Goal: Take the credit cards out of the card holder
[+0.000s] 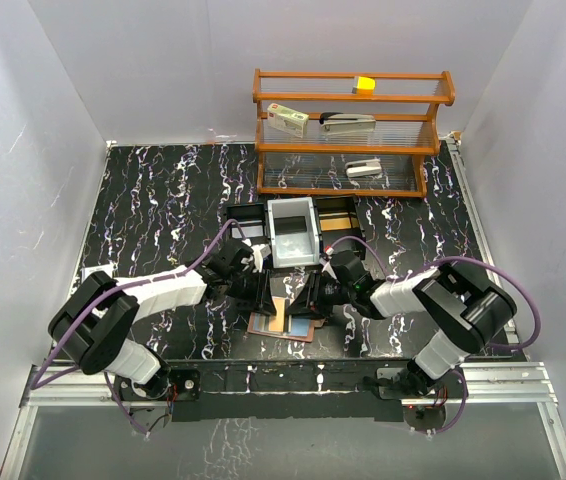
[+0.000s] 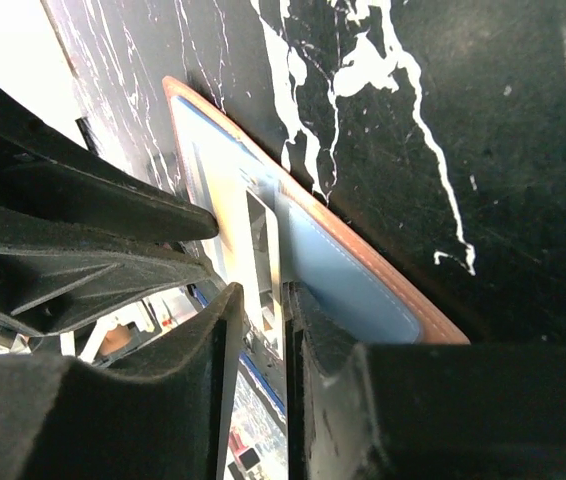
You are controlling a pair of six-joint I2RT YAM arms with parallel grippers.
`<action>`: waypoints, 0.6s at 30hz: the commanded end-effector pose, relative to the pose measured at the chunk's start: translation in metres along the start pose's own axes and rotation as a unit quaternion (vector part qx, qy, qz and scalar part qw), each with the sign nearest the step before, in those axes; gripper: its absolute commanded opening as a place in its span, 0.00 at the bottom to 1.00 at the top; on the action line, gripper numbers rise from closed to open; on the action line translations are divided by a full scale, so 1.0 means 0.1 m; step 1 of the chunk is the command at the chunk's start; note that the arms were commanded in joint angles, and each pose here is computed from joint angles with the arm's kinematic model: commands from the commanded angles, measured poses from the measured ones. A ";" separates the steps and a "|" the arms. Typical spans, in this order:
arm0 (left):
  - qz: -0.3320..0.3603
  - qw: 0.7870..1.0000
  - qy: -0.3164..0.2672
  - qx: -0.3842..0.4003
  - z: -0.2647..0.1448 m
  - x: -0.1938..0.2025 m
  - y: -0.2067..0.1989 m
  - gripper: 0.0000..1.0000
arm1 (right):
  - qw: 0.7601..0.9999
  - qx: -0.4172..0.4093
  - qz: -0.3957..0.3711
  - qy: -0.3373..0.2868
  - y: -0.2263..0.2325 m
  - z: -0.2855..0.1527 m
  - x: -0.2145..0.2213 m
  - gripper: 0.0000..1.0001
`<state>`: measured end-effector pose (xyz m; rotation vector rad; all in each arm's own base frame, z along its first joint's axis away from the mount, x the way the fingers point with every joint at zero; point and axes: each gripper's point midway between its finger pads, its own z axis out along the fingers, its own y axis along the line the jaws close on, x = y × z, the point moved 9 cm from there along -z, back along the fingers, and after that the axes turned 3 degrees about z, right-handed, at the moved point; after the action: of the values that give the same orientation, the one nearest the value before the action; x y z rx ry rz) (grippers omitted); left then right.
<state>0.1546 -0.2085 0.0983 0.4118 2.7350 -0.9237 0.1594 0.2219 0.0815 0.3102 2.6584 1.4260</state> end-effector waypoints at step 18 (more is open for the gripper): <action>0.031 0.998 0.060 -0.017 0.01 0.17 -0.06 0.25 | 1.000 -0.017 -0.021 -0.012 0.13 -0.10 -0.13 0.03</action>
<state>0.1451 -0.2073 0.1010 0.4757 2.7463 -0.9341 0.1662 0.2143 0.0823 0.2942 2.6796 1.3811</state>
